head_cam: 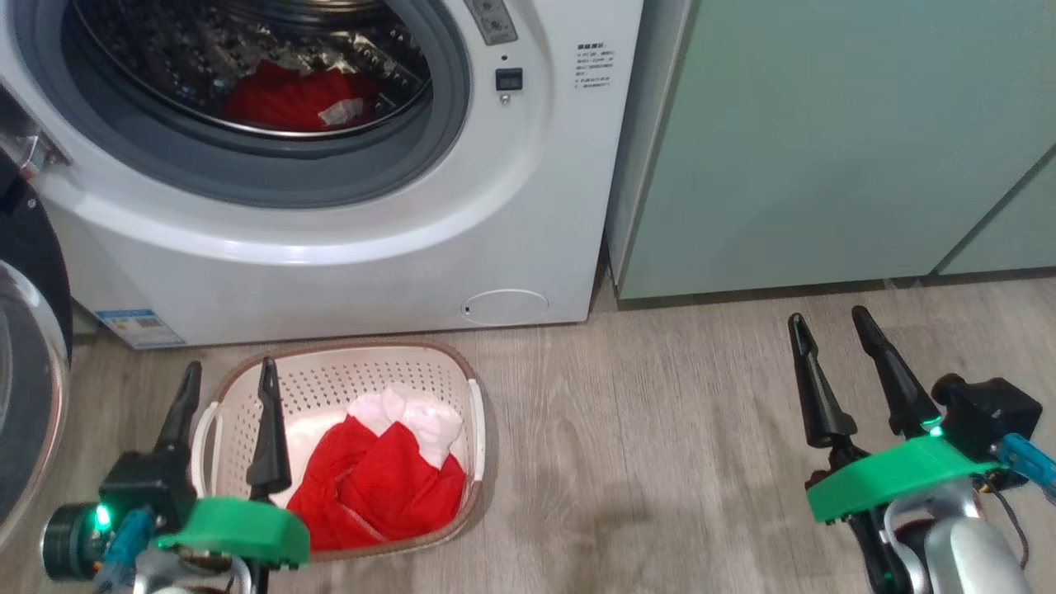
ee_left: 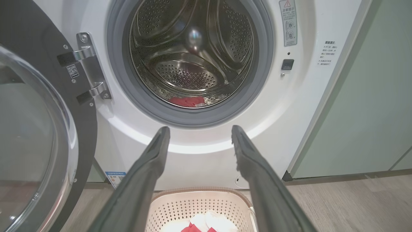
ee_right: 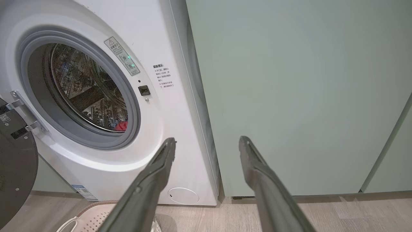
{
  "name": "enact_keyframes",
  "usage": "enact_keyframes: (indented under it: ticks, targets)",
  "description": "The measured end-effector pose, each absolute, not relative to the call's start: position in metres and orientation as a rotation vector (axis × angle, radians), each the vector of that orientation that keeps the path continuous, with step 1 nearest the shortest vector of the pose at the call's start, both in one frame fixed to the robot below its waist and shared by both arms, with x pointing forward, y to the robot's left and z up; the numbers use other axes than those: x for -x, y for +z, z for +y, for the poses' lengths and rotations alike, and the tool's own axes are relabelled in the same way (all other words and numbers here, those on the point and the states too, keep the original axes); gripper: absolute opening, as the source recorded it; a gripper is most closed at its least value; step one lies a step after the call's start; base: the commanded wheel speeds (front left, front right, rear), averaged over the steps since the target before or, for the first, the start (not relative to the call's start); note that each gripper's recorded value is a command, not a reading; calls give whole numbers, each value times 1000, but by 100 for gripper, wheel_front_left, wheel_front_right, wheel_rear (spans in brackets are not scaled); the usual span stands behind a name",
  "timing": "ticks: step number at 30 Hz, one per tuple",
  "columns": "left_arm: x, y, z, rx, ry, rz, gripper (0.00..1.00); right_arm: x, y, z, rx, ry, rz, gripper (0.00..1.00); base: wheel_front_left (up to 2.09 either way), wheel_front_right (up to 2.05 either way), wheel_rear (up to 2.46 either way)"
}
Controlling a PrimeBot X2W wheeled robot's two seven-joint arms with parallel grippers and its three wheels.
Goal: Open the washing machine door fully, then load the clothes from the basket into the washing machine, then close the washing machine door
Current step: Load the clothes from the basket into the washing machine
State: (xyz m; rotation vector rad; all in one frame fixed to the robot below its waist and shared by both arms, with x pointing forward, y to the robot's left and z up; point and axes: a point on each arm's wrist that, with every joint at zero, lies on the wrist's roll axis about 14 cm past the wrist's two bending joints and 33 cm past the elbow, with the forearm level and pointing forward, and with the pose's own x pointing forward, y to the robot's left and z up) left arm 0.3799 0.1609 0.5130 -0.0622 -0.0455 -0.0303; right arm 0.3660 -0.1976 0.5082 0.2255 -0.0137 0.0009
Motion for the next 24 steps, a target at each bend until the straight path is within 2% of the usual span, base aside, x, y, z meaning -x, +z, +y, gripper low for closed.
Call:
enact_keyframes:
  ticks: [6,12,20,21,24]
  targets:
    - [-402,504,158,52,-41,-28,100,-379,505,-190,-225,25,-3,100,0,0,0]
    - [-439,465,148,49,-85,77,100,-404,499,-181,-223,52,2,100,0,0,0]
    - [-471,372,130,90,-139,347,100,-437,480,-171,-221,82,27,100,0,0,0]
    - [-472,339,121,118,-163,456,100,-445,473,-171,-218,83,38,100,0,0,0]
    - [-471,295,115,127,-175,589,100,-456,459,-171,-216,83,57,100,0,0,0]
